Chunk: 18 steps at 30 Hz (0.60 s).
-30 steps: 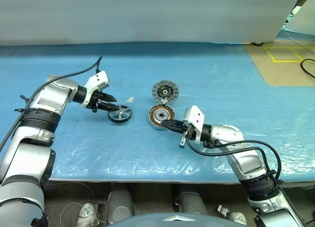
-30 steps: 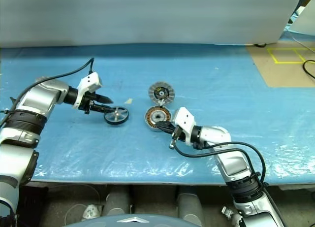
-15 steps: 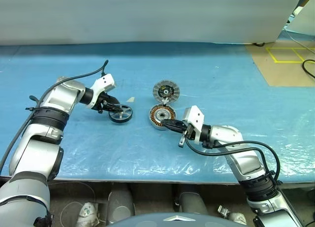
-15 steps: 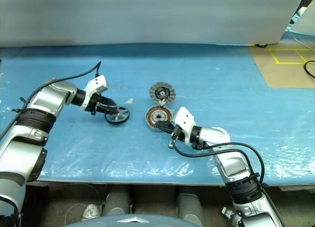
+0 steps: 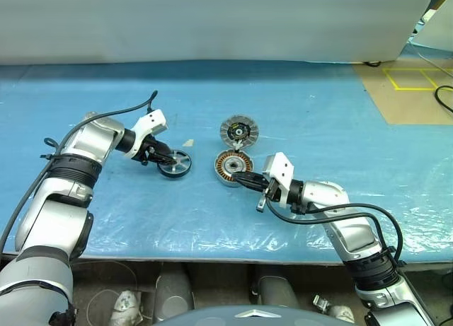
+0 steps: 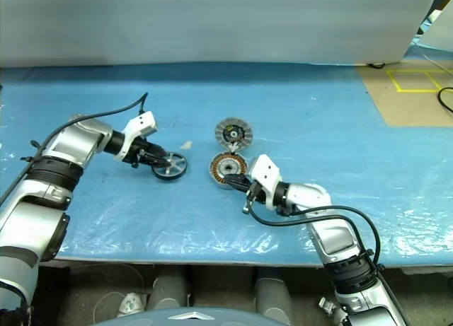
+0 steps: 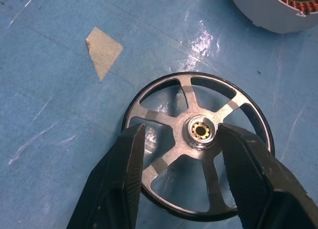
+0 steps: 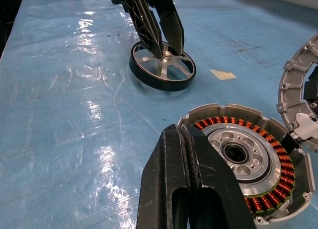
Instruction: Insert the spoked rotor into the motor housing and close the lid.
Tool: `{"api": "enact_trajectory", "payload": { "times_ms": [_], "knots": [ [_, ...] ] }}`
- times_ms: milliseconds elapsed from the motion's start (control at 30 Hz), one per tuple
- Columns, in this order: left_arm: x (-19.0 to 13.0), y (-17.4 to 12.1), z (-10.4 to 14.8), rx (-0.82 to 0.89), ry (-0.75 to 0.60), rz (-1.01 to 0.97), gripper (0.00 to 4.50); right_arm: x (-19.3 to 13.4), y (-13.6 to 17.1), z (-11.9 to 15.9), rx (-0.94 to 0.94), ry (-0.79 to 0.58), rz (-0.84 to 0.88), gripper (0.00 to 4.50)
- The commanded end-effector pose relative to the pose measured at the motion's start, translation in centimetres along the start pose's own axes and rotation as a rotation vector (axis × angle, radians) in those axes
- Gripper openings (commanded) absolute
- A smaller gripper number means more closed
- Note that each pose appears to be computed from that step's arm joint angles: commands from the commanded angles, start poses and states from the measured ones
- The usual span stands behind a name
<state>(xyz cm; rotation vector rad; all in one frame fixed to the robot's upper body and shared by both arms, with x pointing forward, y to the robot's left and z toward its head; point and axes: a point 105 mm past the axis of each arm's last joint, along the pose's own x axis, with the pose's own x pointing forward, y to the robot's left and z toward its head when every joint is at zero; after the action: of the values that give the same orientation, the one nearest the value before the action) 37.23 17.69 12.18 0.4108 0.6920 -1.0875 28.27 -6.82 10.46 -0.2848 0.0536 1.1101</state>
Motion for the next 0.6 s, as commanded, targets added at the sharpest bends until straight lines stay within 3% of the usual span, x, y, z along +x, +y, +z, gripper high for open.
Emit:
{"api": "enact_trajectory", "payload": {
  "times_ms": [33, 600],
  "knots": [
    [0.0, -0.4, 1.0, 0.041, -0.002, -0.014, 2.45, 0.1, 0.5, 1.2, -0.027, -0.044, 0.015, 0.0],
    [-0.5, -0.6, 0.8, 0.205, 0.066, -0.027, 2.45, 0.2, 0.4, 1.2, -0.025, -0.044, 0.01, 0.0]
  ]
}}
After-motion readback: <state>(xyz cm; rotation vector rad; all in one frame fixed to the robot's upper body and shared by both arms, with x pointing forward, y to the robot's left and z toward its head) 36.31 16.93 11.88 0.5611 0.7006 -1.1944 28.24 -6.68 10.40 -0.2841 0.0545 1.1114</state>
